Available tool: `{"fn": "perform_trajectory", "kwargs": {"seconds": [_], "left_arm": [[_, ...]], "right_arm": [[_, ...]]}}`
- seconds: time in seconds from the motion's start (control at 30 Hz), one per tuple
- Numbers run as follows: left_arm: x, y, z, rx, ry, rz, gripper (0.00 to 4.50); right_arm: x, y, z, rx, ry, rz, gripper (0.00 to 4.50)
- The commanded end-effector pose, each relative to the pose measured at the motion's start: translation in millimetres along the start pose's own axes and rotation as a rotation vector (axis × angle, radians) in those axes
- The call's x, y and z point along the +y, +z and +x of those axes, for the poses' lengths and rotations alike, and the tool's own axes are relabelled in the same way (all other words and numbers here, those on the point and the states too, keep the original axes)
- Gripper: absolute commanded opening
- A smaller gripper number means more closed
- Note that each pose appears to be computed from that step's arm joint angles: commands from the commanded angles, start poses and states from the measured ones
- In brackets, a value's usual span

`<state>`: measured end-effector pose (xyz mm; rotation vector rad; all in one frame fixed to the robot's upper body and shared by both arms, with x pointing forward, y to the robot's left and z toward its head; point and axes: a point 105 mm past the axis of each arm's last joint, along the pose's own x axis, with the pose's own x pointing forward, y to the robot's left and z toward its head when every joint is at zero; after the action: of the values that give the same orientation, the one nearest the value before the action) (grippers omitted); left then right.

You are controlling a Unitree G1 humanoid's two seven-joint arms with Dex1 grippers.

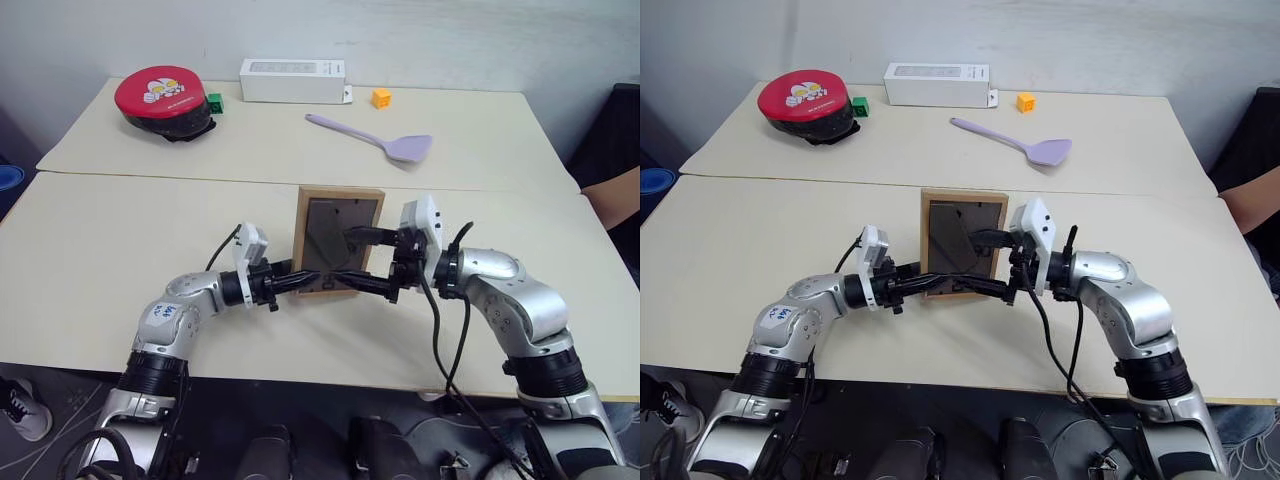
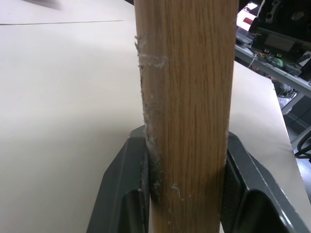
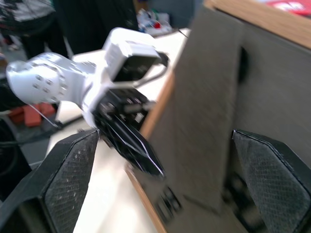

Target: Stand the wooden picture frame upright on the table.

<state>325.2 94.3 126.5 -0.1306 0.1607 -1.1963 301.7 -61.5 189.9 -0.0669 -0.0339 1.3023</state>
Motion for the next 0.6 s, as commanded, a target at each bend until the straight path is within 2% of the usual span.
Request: {"fn": "perform_trajectory", "kwargs": {"seconds": [0.03, 0.3, 0.47, 0.6], "left_arm": [[-5.2, -5.7, 1.3, 0.043, -0.02, 0.012, 1.29], [-5.8, 6.7, -5.7, 0.002, -0.038, -0.169, 1.29], [-11.4, 17.0, -9.0, -0.039, -0.094, -0.249, 1.29], [-24.8, 33.7, -12.9, -0.084, -0.189, -0.355, 1.29]], "right_arm": [[13.3, 16.0, 1.7, -0.059, 0.074, -0.046, 4.49], [31.0, 7.5, -23.4, 0.004, 0.144, -0.144, 4.49], [20.7, -1.1, -31.4, 0.036, 0.078, -0.264, 4.49], [9.9, 5.6, -45.4, -0.003, -0.005, -0.388, 4.49]]}}
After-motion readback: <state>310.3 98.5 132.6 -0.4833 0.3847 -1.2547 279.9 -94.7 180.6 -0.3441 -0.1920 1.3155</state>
